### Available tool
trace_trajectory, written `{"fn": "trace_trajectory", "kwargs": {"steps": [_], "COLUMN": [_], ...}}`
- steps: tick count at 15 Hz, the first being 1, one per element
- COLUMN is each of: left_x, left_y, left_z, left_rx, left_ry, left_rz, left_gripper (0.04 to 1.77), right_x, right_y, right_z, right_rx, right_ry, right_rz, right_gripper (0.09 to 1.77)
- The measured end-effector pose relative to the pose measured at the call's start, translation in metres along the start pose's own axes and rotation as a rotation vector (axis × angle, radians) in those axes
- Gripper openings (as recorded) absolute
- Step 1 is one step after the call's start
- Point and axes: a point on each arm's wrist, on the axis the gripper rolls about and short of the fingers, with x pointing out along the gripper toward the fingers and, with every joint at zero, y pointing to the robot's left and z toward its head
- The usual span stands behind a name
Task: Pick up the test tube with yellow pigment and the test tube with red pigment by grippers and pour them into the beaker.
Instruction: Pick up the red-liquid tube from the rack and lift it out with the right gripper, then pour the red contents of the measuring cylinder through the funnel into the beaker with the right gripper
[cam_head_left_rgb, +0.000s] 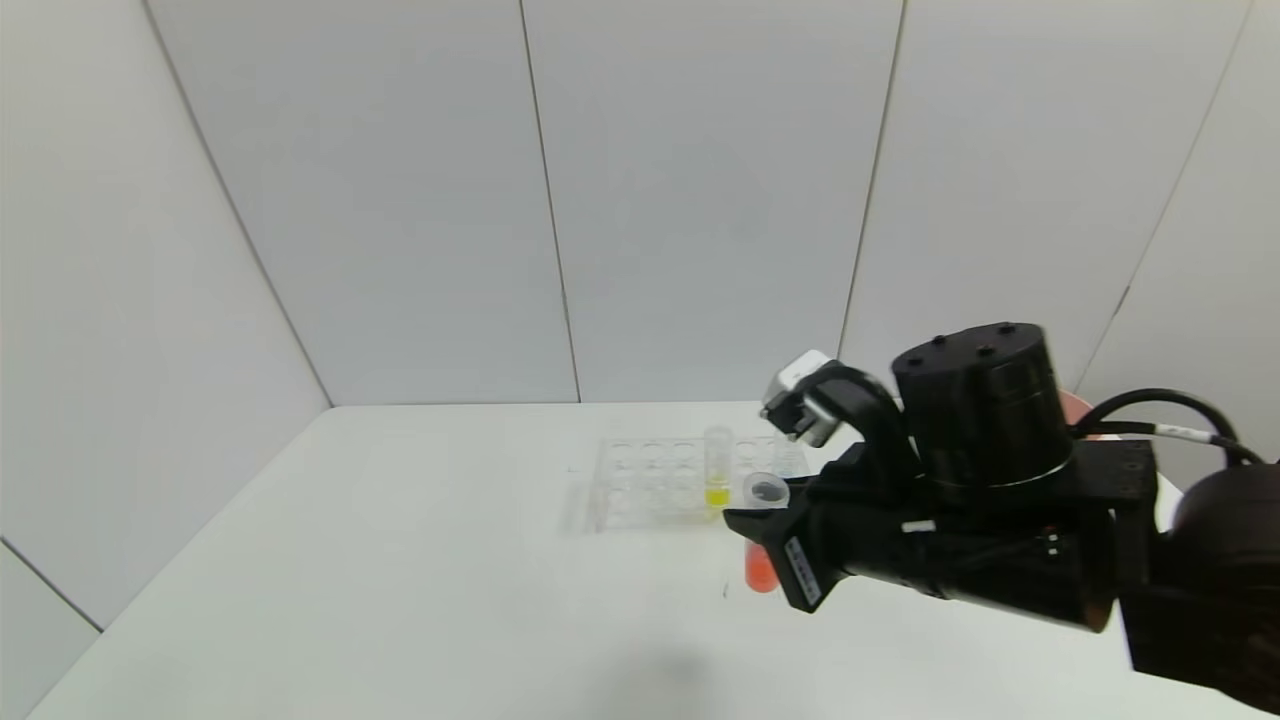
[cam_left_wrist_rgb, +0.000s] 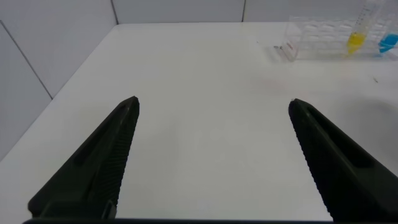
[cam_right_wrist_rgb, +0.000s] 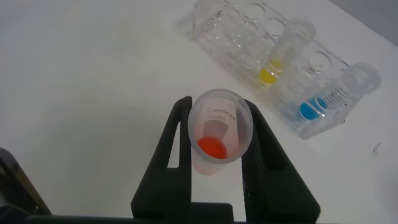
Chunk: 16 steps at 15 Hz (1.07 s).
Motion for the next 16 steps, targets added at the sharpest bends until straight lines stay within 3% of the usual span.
{"fn": "trace_trajectory", "kwargs": {"steps": [2,5,7,16], "left_x": [0.0,0.0,0.0,0.0], "left_y": [0.0,0.0,0.0,0.0], "left_z": [0.0,0.0,0.0,0.0], "left_rx": [0.0,0.0,0.0,0.0], "left_ry": [0.0,0.0,0.0,0.0], "left_rz": [0.0,0.0,0.0,0.0], "left_gripper": [1.72,1.72,1.72,1.72], "right_x": [-0.022,-0.051,-0.069,-0.129], "right_y": [-0.026,-0.071,-0.098,-0.195], "right_z": [-0.007,-0.016,-0.024,-0.044], "right_rx": [0.026,0.009,-0.012,-0.044], "right_ry": [-0.008,-0.004,0.002,0.069], "right_rz": [0.021,-0.038,-0.041,-0.135], "right_gripper": [0.52,0.52,0.52,0.52]}}
